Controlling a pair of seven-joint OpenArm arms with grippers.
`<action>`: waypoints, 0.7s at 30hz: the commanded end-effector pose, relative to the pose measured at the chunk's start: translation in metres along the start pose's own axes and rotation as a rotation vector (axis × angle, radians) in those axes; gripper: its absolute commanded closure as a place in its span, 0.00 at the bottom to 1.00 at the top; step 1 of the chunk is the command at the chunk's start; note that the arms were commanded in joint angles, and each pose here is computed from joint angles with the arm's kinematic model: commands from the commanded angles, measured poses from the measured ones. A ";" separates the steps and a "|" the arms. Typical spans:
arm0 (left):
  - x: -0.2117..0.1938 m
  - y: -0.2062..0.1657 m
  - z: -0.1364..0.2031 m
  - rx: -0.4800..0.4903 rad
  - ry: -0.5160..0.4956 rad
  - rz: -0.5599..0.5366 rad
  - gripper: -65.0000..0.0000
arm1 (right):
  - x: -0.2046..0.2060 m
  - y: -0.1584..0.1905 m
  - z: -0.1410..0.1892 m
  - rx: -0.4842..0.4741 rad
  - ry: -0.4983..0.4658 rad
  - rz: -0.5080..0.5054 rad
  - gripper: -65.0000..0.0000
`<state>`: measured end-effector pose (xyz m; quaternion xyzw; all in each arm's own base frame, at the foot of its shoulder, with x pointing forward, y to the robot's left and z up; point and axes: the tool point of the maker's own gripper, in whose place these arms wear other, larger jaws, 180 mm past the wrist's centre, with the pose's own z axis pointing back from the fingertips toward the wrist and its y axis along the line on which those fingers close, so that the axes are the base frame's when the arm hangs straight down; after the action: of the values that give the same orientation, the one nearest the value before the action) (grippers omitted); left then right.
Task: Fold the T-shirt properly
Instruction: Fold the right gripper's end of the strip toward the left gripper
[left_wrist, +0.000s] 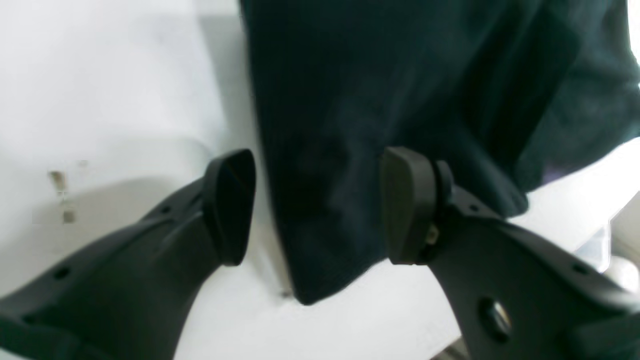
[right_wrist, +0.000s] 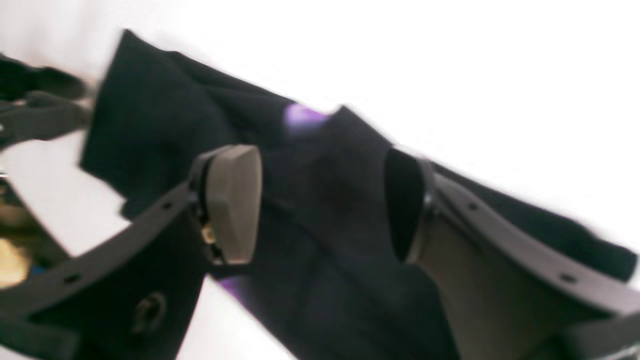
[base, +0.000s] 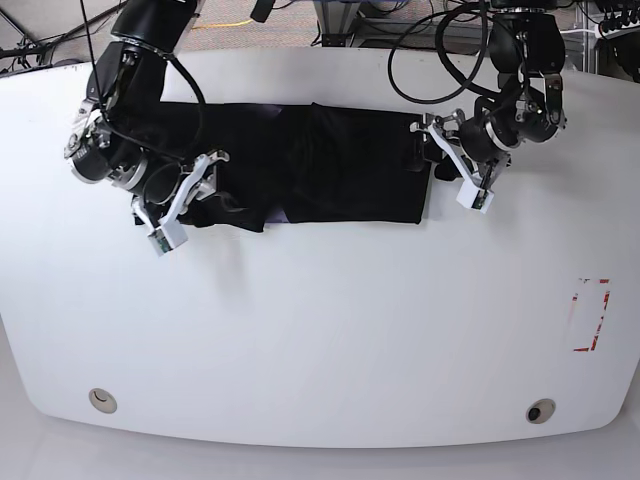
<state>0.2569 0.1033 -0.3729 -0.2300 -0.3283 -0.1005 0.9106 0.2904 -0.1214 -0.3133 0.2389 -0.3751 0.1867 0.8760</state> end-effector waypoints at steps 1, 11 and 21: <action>0.012 -0.001 0.004 -0.005 -0.044 -0.017 0.44 | 0.015 0.031 -0.018 0.103 -0.025 0.041 0.45; 0.005 -0.025 -0.008 -0.065 -0.010 -0.054 0.44 | 0.018 0.104 -0.068 0.345 0.015 0.100 0.45; -0.010 -0.040 -0.020 -0.062 0.049 -0.125 0.44 | -0.005 0.135 -0.091 0.460 0.124 0.154 0.45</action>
<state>0.2405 0.0653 -0.3882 -0.2243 -0.2969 -0.1717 0.9122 0.2612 0.0390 -0.3461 0.3885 -0.2636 0.3403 0.8147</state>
